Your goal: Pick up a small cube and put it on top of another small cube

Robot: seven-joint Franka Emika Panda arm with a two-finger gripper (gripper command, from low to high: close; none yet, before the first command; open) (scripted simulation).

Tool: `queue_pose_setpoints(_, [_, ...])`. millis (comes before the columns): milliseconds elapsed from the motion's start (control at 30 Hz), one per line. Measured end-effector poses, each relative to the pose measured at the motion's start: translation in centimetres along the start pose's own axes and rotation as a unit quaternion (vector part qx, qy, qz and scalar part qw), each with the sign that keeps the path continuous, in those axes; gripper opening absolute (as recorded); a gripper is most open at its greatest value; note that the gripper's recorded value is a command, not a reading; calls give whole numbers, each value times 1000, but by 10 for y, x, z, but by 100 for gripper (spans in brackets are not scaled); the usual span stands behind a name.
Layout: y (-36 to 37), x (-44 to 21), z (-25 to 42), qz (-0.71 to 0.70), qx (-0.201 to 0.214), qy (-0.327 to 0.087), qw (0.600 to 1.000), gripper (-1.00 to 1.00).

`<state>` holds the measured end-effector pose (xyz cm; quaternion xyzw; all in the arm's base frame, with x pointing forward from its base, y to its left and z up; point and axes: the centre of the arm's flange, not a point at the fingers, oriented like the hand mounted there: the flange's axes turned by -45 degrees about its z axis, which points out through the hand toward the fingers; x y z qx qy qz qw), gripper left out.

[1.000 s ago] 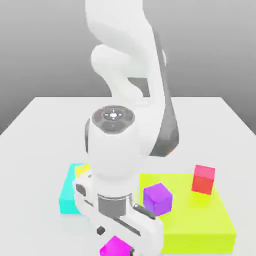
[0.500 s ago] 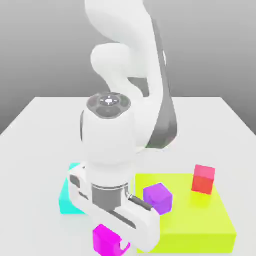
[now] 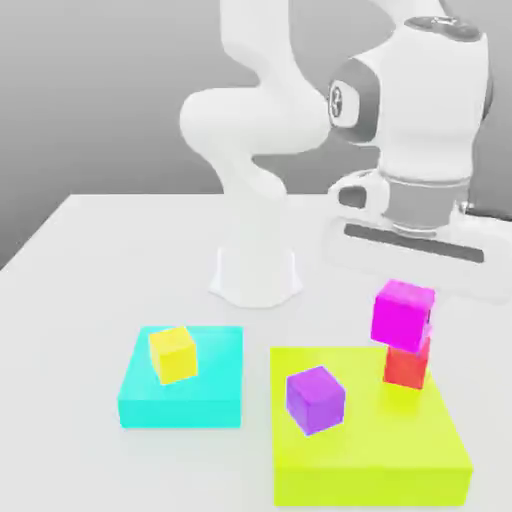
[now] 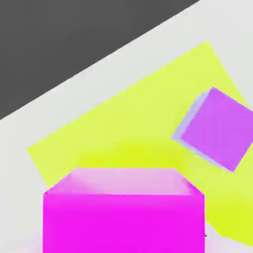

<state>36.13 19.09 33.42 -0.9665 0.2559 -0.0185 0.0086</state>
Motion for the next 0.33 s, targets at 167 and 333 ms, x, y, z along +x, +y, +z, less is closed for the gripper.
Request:
queue_pose_setpoints(167, [4,-30,50,-1,-14,-13,1000,-100])
queue_pose_setpoints(333, [5,-33,71,-1,-13,-14,1000,100])
